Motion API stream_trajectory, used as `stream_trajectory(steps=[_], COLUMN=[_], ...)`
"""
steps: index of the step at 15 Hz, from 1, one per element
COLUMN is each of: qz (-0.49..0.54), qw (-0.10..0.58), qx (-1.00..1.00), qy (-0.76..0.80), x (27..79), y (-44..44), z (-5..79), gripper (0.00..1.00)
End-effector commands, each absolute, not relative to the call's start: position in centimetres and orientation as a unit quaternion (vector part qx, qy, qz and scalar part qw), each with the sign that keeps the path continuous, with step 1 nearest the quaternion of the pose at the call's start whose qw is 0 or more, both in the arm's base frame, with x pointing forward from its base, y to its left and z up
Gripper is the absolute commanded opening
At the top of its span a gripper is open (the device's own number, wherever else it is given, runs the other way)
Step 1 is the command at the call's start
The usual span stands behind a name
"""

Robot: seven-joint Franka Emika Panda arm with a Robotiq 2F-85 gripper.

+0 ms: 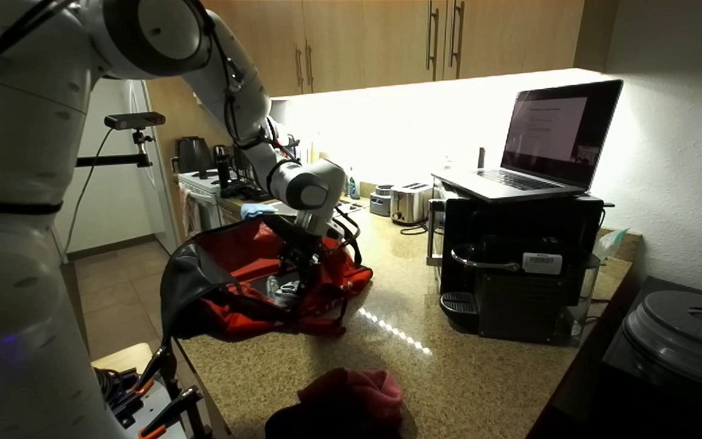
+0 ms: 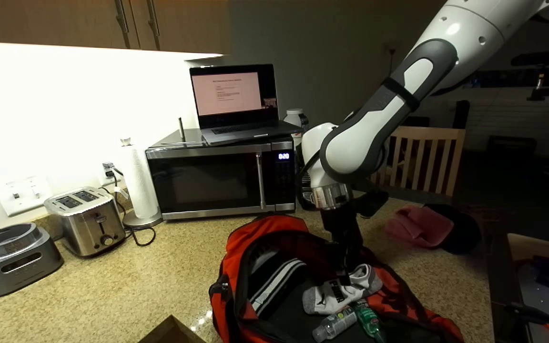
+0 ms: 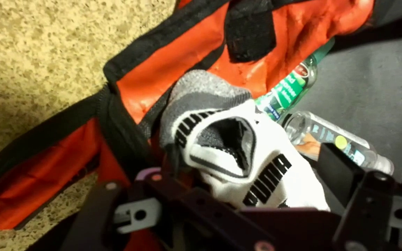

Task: Remove the sock from the bag

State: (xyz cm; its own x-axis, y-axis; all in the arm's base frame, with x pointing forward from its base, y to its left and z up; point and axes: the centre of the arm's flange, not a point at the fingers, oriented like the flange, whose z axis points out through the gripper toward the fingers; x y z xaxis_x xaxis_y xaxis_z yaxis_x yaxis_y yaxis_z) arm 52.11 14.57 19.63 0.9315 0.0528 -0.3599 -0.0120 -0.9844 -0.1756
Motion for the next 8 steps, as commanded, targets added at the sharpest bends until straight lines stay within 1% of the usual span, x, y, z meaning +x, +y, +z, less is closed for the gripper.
stream_trajectory(steps=[1,4,5,6,7,8], qz=[0.199,0.214,0.216,0.219,0.221,0.222], qw=[0.094,0.09,0.091,0.093,0.094,0.095], qx=[-0.975,-0.972,-0.972,-0.971,-0.97,-0.97], qy=[-0.023,-0.026,-0.027,-0.028,-0.029,-0.028], x=[51.36,50.93,50.86,50.81,50.75,50.7], y=[14.12,14.01,14.02,14.06,14.07,14.03], z=[19.11,18.81,18.7,18.59,18.5,18.41], gripper=[1.0,1.0,0.97,0.73,0.73,0.68])
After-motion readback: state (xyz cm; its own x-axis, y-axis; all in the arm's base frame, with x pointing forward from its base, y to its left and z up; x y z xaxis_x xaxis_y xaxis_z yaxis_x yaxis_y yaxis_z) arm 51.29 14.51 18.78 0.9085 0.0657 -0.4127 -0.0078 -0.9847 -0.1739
